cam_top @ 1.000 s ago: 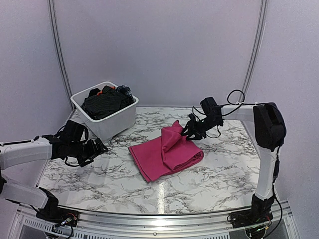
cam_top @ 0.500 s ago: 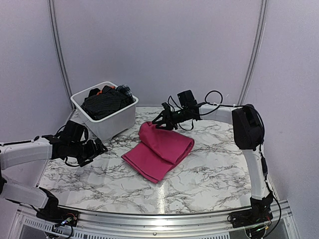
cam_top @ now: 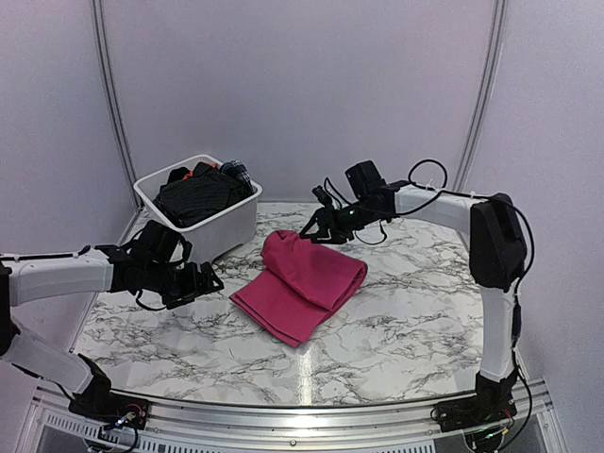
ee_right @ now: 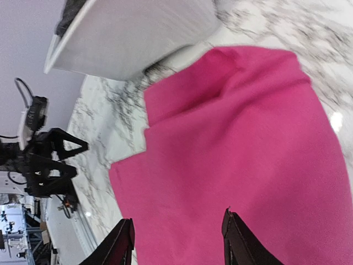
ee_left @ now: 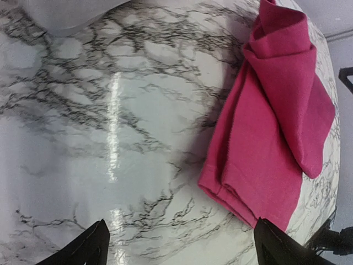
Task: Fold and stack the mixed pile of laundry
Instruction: Fold the 2/3-rectangle-folded trousers at the center of the board.
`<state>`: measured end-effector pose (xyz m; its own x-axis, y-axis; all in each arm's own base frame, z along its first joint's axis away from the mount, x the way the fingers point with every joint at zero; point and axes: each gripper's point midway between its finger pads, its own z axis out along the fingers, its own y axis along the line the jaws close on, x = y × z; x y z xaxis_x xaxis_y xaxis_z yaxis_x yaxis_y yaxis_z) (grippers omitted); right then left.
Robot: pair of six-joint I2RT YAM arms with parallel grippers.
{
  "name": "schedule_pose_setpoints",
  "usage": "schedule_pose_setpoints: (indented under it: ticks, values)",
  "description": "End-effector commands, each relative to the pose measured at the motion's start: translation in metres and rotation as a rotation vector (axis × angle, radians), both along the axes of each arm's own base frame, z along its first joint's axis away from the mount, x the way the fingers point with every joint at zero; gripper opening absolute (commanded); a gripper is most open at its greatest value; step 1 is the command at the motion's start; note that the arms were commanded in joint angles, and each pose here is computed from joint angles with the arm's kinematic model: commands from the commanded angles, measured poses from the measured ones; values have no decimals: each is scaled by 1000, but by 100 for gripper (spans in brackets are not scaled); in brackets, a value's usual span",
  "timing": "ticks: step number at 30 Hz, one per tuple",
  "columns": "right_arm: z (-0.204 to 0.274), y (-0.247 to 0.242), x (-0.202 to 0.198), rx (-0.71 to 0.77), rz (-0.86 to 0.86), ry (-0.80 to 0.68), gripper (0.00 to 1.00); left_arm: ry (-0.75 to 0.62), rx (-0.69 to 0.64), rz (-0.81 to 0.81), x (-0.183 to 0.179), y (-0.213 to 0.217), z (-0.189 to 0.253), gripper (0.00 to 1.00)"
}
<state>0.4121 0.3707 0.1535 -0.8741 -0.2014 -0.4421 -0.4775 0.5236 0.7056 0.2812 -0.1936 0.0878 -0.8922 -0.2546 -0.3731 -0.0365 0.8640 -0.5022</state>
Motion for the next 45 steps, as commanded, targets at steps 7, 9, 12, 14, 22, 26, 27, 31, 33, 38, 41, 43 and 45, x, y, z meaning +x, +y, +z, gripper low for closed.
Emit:
schedule_pose_setpoints:
  ticks: [7, 9, 12, 14, 22, 26, 27, 31, 33, 38, 41, 43, 45]
  values:
    - [-132, -94, -71, -390, -51, 166, 45, -74, -8, -252, 14, -83, 25, 82]
    - [-129, -85, -103, -350, -17, 206, 45, -71, -11, -279, 16, -96, 24, 79]
    - [-105, -55, -162, -221, 72, 272, 45, -69, -11, -317, 18, -115, 23, 77]
    - [-76, -30, -203, -68, 169, 320, 45, -68, -11, -328, 19, -124, 22, 76]
    - [22, -44, -165, 140, 154, 146, 48, -44, -30, -351, 16, -134, 17, 79]
    - [7, -110, -93, -64, -75, -31, 46, -76, -64, -447, 2, -151, 32, 79]
    - [-2, -126, -80, -119, -122, -56, 45, -90, -67, -470, -3, -155, 37, 79]
    - [-28, -148, -51, -182, -184, -98, 43, -97, -32, -512, -16, -165, 35, 82]
    - [-36, -143, -45, -162, -172, -94, 45, -61, -5, -503, -19, -165, 22, 86]
    - [-60, -129, -43, -100, -109, -87, 53, 16, 61, -482, -25, -164, -9, 99]
    - [-72, -118, -43, -26, -69, -65, 54, 63, 100, -476, -25, -160, -31, 98]
    - [-77, -109, -43, 11, -42, -49, 53, 93, 119, -473, -26, -158, -44, 94]
    - [-82, -101, -44, 32, -4, -40, 48, 126, 134, -465, -27, -153, -55, 86]
